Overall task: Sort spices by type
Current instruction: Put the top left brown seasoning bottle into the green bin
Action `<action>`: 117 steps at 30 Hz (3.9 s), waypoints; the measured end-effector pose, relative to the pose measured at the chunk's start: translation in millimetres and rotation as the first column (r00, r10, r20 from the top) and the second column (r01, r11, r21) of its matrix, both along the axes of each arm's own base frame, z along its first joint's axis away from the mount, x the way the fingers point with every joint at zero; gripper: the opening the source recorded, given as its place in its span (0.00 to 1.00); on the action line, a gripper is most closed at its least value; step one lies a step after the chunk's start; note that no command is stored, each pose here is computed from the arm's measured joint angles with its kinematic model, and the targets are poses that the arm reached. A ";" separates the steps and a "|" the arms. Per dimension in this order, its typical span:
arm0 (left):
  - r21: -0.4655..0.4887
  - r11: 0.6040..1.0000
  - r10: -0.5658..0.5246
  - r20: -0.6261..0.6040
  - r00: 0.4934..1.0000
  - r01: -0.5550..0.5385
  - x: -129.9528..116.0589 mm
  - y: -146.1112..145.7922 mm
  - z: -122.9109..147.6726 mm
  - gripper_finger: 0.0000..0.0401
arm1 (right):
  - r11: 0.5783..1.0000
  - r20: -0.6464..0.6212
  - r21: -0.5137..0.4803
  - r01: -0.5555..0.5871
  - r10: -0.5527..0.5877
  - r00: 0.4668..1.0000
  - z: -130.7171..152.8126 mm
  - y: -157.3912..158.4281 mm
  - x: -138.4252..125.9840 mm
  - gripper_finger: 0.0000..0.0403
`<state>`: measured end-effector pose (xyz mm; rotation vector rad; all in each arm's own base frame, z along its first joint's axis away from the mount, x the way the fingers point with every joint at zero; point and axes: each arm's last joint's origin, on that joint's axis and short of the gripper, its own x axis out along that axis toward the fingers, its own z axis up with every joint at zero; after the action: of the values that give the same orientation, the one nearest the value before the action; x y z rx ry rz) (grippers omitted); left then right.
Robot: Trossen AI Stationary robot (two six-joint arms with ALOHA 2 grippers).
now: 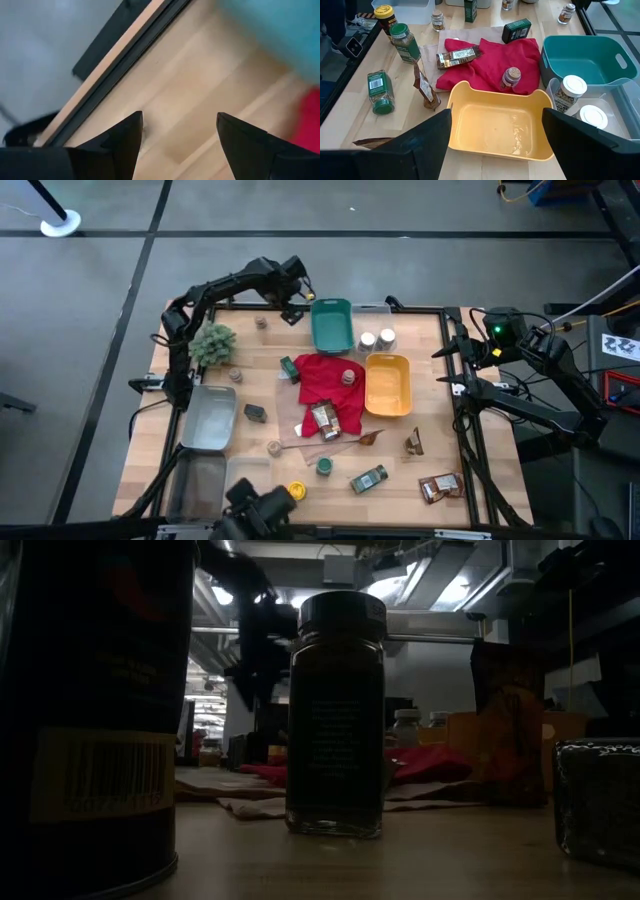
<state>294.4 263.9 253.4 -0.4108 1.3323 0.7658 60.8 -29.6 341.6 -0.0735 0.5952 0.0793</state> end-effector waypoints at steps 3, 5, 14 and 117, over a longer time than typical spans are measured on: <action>-0.004 0.998 0.069 -0.026 0.997 -0.069 -12.5 9.4 -10.3 0.60 | 1.000 0.000 0.000 0.000 0.000 1.000 -0.1 0.0 0.0 0.77; -0.020 0.993 0.117 -0.042 0.992 -0.118 -20.8 13.7 -16.3 0.60 | 1.000 0.000 0.000 0.000 0.000 1.000 -0.1 0.0 0.0 0.77; -0.049 0.955 0.285 -0.110 0.952 -0.292 -48.7 23.5 -41.5 0.60 | 1.000 0.000 0.000 0.000 0.000 1.000 0.0 0.0 0.0 0.77; 0.031 0.995 -0.100 0.423 0.901 0.097 74.7 -72.8 -52.1 0.43 | 1.000 0.001 -0.004 -0.002 0.002 1.000 0.0 0.0 0.1 0.77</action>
<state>369.2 191.2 201.3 -0.4690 0.9310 0.5566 60.8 -29.6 341.5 -0.0777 0.5940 0.0800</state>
